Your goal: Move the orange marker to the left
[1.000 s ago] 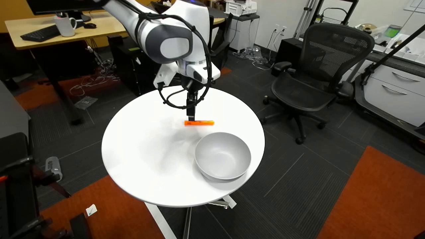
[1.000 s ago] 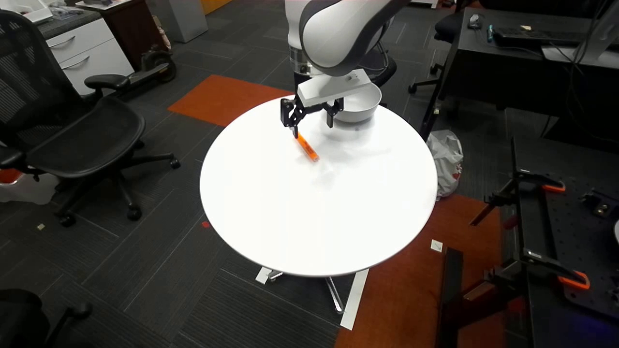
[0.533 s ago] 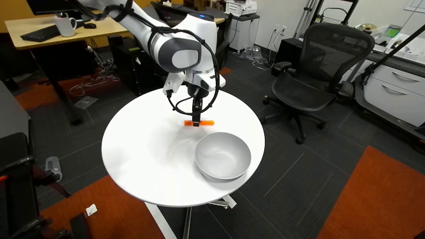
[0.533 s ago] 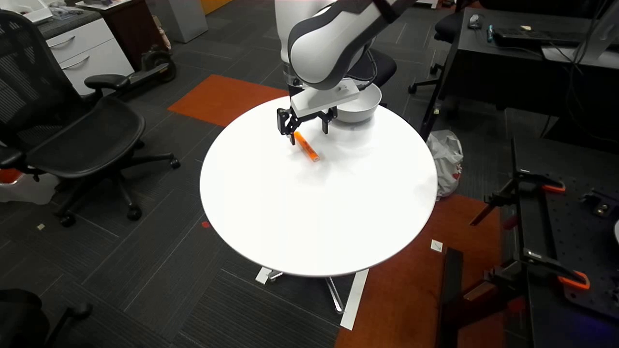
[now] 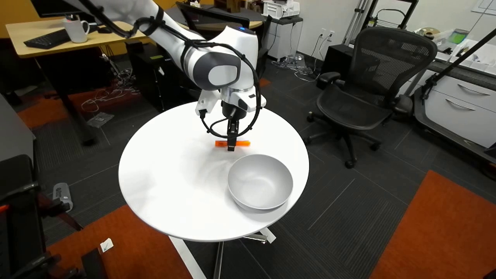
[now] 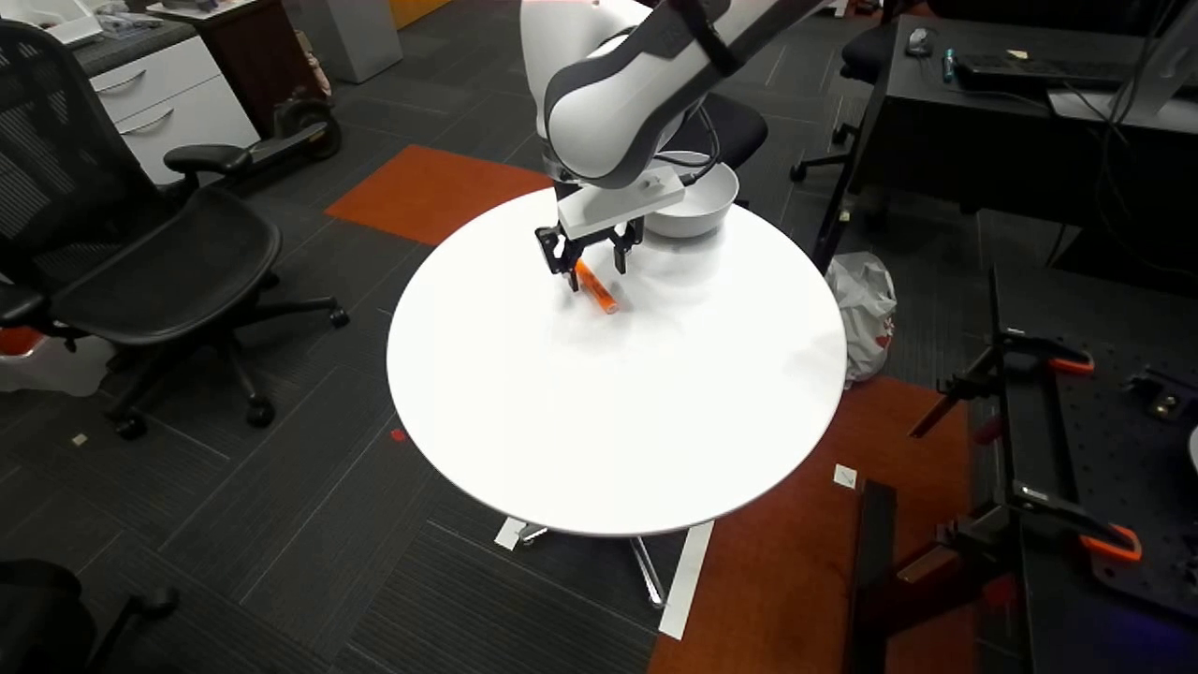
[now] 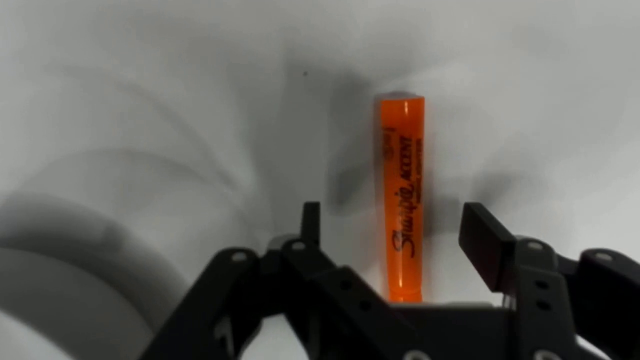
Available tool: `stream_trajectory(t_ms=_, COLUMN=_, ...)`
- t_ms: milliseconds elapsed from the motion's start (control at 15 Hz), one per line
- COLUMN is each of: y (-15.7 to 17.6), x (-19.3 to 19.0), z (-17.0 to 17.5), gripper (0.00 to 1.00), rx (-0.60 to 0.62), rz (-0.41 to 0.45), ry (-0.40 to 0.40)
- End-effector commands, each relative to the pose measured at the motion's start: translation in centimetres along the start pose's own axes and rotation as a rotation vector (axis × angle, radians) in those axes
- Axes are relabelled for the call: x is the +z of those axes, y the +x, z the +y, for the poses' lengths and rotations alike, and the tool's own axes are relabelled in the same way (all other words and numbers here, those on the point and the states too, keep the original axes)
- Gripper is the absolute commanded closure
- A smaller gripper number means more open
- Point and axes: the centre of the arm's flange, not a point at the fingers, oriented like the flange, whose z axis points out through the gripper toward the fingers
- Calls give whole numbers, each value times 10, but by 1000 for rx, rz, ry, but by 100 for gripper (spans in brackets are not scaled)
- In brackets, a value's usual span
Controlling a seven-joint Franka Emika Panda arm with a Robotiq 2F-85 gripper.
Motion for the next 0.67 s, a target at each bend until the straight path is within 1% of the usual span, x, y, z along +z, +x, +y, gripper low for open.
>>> stream_trajectory(t_ms=0, y=14, x=1, z=-6, gripper=59, rx=-5, rz=-23, ry=-8)
stream_trajectory(t_ms=133, y=16, x=2, z=-7, gripper=73, rx=-4, rz=-25, ry=-11)
stream_trajectory(t_ms=333, y=18, x=2, z=-8, gripper=96, rx=-6, rz=-30, ry=-13)
stream_trajectory(t_ms=400, y=17, x=1, z=-9, gripper=100, rx=-5, rz=-30, ry=-14)
stream_trajectory(t_ms=467, y=15, x=-2, z=-10, gripper=96, rx=8, rz=-25, ry=0)
stream_trajectory(t_ms=600, y=7, x=-9, z=-17, gripper=95, rx=8, rz=-32, ry=29)
